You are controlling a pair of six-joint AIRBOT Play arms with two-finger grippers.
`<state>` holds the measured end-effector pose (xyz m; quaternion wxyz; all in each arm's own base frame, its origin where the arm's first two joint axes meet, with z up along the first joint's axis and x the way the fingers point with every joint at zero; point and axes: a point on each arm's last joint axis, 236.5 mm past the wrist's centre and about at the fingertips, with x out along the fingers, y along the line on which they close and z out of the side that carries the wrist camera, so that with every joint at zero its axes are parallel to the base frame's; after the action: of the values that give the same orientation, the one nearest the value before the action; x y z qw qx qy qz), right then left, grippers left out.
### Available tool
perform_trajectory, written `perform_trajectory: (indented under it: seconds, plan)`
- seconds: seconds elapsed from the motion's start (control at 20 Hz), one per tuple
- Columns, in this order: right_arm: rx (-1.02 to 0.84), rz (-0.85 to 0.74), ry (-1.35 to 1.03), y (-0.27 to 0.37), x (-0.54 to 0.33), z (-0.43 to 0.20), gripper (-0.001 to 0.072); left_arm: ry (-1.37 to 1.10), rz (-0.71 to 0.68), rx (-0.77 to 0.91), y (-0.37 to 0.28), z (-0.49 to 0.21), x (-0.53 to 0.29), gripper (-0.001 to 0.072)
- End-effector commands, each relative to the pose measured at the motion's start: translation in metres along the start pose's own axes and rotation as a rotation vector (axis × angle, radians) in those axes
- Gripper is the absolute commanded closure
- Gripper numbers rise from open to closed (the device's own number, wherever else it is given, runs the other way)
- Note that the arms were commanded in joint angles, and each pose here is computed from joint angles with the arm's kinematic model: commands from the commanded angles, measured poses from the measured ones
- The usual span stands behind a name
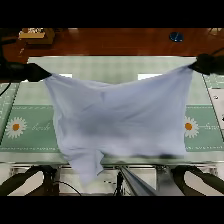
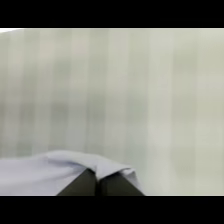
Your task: Fold the shirts.
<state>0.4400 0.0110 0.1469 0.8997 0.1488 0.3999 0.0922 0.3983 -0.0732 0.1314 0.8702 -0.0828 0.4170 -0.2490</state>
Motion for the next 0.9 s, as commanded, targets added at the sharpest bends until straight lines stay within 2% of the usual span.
perform_trajectory:
  seconds: [0.0,0.2,0.6,0.85]
  plan:
    - [-0.115,-0.035,-0.244,0.004,0.044,0.063,0.0692,-0.202,0.137,0.054,0.042,0.052,0.028,0.0692]
    - [-0.118,-0.078,-0.295,-0.016,0.085,0.074,0.0692,-0.361,0.232,0.067,0.057,0.091,0.041,0.0692]
    - [-0.07,-0.125,-0.219,-0.056,0.155,0.044,0.0692,-0.163,0.182,0.018,0.072,0.036,0.146,0.0691]
    - [-0.081,-0.137,-0.181,-0.065,0.169,0.032,0.0691,-0.107,0.171,0.001,0.077,0.018,0.164,0.0691]
